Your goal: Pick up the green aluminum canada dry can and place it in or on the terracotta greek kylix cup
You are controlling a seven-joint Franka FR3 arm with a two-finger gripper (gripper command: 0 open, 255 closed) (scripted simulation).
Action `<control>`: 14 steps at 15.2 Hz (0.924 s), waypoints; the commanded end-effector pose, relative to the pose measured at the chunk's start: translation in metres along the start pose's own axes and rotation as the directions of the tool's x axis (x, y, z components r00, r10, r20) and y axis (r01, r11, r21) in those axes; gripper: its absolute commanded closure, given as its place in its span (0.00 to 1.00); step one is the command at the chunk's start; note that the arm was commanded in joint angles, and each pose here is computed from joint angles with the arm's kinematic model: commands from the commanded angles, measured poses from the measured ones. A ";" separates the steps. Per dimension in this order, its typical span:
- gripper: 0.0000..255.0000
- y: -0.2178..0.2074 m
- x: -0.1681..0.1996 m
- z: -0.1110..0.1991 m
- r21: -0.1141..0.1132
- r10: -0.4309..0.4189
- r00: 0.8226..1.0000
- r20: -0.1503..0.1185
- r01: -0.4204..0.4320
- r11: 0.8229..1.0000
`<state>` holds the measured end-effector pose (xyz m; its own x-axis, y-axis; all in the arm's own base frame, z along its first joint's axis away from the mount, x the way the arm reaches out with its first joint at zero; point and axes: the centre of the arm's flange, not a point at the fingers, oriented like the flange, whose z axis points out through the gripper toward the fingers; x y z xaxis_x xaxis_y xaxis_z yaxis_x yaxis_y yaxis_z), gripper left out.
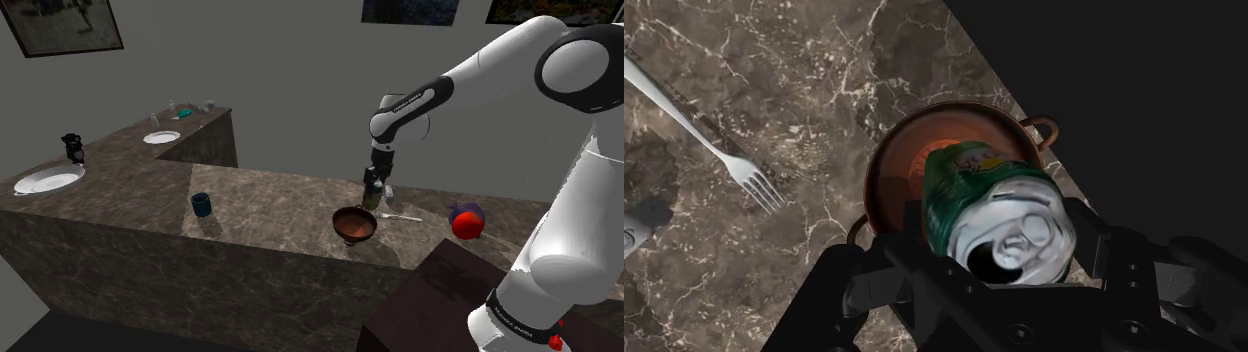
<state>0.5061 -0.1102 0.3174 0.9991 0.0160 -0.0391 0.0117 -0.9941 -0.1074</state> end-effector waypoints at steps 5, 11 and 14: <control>1.00 -0.018 0.047 0.008 0.001 0.000 1.000 0.000 0.000 1.000; 1.00 -0.014 0.048 0.039 0.001 0.000 1.000 0.000 0.000 1.000; 1.00 -0.013 0.049 0.055 0.001 0.000 1.000 0.000 0.000 1.000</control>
<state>0.5530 -0.0910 0.2682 0.9991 0.0160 -0.0398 0.0116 -0.9941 -0.1082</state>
